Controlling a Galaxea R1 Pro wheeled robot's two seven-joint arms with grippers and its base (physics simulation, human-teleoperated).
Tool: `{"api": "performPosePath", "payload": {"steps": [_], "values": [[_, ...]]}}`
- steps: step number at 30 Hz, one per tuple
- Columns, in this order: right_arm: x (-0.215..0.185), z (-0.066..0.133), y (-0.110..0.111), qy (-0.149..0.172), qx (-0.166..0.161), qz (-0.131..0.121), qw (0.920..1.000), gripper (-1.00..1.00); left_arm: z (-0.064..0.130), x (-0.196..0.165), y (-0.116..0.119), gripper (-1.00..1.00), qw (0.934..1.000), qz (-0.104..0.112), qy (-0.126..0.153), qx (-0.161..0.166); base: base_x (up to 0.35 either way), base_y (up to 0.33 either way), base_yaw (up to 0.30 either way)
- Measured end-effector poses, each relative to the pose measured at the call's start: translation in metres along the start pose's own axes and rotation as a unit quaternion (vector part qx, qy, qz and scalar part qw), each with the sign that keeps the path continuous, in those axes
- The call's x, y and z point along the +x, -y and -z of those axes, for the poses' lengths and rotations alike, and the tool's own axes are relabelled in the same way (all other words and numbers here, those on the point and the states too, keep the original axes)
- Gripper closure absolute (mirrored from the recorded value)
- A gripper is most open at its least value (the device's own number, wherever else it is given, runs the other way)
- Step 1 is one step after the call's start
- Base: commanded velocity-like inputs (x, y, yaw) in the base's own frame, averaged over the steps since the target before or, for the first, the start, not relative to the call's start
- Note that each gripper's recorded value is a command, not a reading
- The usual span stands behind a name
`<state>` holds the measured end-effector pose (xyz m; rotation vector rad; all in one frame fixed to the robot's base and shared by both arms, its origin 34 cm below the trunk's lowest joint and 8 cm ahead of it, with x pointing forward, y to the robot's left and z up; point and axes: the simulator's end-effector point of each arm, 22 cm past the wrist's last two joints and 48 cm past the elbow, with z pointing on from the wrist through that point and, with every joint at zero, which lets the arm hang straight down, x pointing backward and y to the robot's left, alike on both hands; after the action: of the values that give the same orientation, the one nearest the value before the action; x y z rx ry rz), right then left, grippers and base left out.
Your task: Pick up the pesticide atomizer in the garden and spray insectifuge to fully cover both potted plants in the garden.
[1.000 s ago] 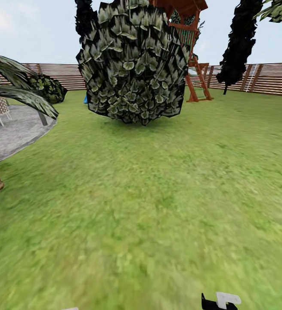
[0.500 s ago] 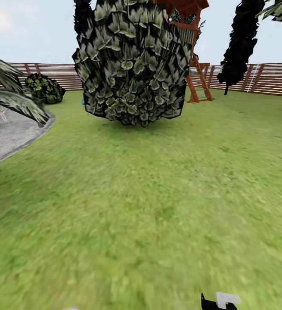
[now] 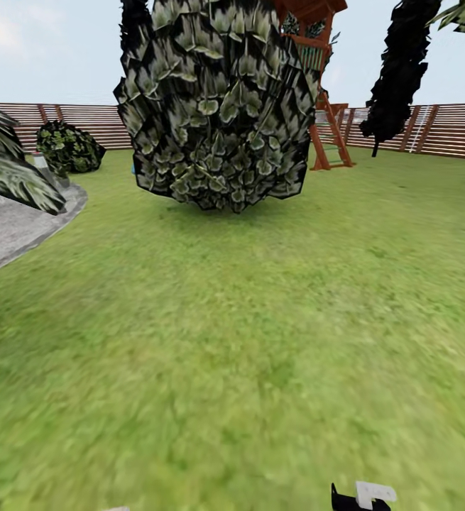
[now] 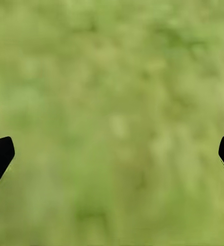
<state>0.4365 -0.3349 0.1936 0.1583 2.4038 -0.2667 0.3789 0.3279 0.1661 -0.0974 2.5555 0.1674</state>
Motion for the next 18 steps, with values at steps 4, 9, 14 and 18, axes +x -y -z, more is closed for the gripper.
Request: {"api": "performPosePath", "payload": {"steps": [4,9,14,18], "values": [[0.0001,0.0,-0.0001,0.0,0.0,0.0,1.0,-1.0,0.0,0.0,0.0001,1.0,1.0,0.0,0.0,0.0,0.337,0.0,0.0],[0.0,0.0,-0.0002,0.0,0.0,0.001,1.0,-1.0,0.0,0.0001,0.0,1.0,1.0,0.0,0.0,0.0,0.337,0.0,0.0],[-0.0003,0.0,-0.0014,0.001,-0.003,0.005,1.0,-1.0,0.0,0.0001,0.0001,1.0,1.0,0.0,0.0,0.0,0.337,0.0,0.0],[-0.0002,0.0001,-0.0014,0.001,-0.003,0.005,1.0,-1.0,0.0,0.0,0.0,1.0,1.0,0.0,0.0,0.0,0.337,0.0,0.0]]}}
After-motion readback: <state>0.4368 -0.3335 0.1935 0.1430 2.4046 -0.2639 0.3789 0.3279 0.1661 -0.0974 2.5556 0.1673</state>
